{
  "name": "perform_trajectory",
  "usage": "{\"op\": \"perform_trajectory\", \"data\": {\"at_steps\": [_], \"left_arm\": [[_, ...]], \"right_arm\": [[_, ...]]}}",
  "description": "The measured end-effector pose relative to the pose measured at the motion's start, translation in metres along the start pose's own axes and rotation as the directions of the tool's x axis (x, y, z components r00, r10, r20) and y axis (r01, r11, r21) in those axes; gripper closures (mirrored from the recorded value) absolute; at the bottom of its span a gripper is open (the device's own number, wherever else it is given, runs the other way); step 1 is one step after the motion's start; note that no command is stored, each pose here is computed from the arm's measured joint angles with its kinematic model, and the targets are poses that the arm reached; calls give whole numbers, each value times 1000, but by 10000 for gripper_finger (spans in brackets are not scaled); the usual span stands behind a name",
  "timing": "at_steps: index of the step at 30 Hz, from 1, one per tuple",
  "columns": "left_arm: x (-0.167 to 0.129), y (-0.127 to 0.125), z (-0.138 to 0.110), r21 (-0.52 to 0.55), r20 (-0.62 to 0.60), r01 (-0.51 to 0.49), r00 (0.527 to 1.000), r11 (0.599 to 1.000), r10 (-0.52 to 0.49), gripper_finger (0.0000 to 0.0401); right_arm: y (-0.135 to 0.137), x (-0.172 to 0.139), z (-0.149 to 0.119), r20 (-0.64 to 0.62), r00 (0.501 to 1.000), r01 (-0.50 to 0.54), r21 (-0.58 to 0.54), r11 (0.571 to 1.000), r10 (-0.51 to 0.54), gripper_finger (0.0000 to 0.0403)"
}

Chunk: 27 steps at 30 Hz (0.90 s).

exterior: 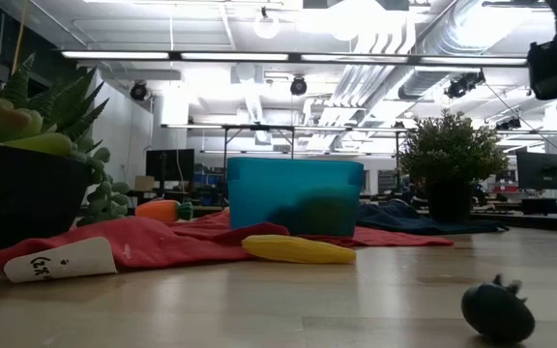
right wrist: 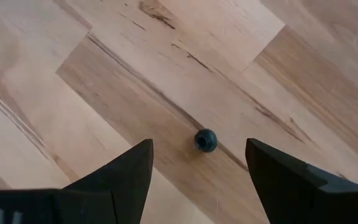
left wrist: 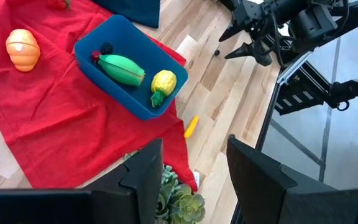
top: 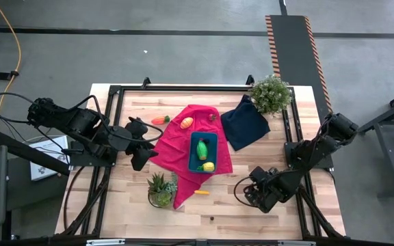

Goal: Pick and placing Produce into tupperware
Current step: Put the right blueberry into the blue bin

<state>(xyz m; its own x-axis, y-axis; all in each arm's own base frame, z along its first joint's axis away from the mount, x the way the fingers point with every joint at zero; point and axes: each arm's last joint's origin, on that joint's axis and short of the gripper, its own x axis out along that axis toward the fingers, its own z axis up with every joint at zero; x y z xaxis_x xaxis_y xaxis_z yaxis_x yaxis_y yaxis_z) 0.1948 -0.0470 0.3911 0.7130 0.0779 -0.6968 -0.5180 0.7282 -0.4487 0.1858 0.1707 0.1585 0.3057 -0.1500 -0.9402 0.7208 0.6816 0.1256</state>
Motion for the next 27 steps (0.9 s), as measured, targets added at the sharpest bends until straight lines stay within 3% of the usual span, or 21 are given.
{"op": "perform_trajectory", "data": {"at_steps": [27], "left_arm": [[0,0,0,-7,-15,11,1000,1000,-11,235]], "right_arm": [[0,8,5,-46,999,15,-54,998,-18,156]]}}
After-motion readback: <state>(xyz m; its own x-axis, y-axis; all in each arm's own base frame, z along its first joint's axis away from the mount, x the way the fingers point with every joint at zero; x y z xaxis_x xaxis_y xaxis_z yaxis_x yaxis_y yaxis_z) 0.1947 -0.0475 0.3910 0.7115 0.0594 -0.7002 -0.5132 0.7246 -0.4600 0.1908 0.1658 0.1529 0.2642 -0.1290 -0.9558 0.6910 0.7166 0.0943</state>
